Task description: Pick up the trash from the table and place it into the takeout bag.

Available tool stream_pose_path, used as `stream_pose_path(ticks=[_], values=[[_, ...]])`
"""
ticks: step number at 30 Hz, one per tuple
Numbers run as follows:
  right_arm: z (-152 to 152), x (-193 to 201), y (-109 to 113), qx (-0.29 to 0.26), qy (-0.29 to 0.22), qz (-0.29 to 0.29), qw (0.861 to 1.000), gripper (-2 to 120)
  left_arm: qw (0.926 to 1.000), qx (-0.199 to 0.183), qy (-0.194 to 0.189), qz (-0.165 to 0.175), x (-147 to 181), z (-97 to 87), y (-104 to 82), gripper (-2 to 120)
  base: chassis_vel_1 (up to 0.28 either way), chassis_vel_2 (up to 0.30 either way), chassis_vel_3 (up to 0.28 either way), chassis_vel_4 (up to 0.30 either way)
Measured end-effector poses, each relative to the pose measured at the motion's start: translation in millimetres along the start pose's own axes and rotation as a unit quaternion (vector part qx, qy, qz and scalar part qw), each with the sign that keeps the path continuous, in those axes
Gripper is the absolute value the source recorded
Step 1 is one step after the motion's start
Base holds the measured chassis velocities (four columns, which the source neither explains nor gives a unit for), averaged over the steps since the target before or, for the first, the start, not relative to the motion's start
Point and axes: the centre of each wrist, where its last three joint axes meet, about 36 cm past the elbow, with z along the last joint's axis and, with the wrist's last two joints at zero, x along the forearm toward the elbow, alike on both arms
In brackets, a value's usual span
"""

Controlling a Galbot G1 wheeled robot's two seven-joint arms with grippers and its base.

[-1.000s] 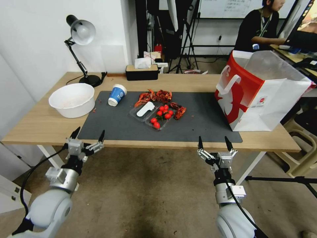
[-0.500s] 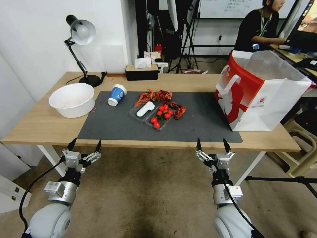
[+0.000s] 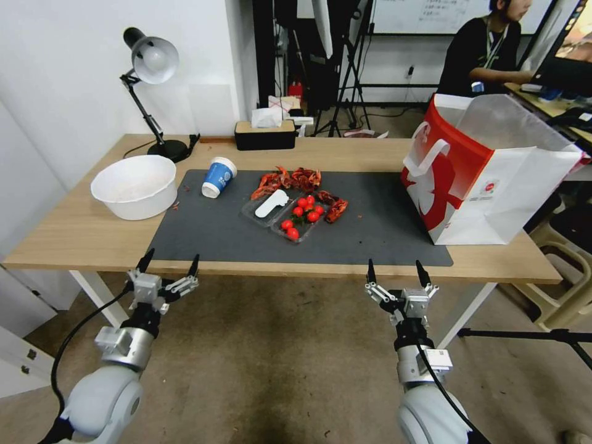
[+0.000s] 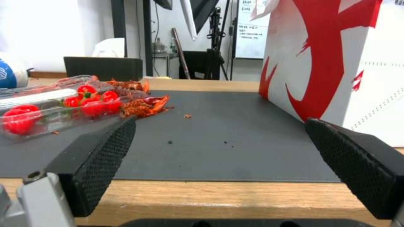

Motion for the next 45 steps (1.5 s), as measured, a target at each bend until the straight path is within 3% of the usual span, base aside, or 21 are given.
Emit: stream_pose_path(ticks=[9, 18, 20, 27, 45], values=[[0, -1, 1, 0.000, -0.001, 0.006, 1.000, 100, 0.9994, 0.002, -0.015, 0.030, -59, -22.7, 5.4, 100, 0.000, 0.000, 0.000, 0.000], [-1, -2, 2, 0.003, -0.003, 0.009, 1.000, 100, 0.9985, 0.030, 0.007, 0.044, -108, -35.9, 20.5, 100, 0.000, 0.000, 0.000, 0.000], [-1, -2, 3, 0.003, -0.003, 0.010, 1.000, 100, 0.9983, 0.033, 0.016, 0.045, -133, -38.5, 29.8, 100, 0.000, 0.000, 0.000, 0.000], [-1, -3, 4, 0.004, -0.002, 0.012, 1.000, 100, 0.9978, 0.041, 0.026, 0.046, -163, -44.1, 38.2, 100, 0.000, 0.000, 0.000, 0.000], [-2, -6, 3, 0.006, -0.003, 0.017, 1.000, 100, 0.9934, 0.074, 0.057, 0.065, -213, -48.7, 27.4, 100, 0.000, 0.000, 0.000, 0.000]])
